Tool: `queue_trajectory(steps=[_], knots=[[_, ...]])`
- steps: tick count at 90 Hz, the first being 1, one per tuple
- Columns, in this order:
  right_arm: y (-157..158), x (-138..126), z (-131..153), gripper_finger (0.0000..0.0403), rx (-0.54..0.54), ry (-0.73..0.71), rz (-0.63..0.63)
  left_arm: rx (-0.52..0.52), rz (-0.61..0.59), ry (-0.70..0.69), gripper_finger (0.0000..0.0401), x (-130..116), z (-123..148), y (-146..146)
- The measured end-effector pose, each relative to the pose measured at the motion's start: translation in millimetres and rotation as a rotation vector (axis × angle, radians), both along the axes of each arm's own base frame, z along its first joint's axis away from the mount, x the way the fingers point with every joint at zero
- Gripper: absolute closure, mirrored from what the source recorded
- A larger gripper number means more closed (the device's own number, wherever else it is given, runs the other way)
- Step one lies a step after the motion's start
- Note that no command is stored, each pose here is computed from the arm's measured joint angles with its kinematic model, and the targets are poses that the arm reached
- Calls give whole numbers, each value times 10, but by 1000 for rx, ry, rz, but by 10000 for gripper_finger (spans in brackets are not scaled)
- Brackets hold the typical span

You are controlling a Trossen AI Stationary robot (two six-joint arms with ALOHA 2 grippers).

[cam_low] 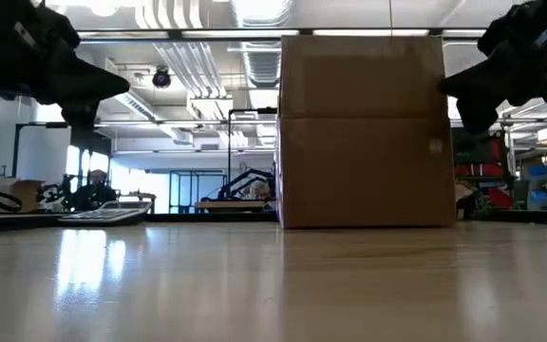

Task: Wrap mug
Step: Return to Home Position

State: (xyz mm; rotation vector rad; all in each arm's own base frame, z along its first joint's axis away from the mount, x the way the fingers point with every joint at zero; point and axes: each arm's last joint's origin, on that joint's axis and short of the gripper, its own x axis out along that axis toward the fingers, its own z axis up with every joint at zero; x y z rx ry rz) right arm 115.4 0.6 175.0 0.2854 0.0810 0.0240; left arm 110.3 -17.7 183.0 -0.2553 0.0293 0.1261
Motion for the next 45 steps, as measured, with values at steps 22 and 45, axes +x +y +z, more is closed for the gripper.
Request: queue_trajectory(steps=[22,45], knots=[[-7,-104,-62,399,16,-79,-26,8,-50,-84,393,-86,-47,-27],[-6,-146,-13,399,-47,-140,-24,99,-213,-156,393,-153,-55,-54]])
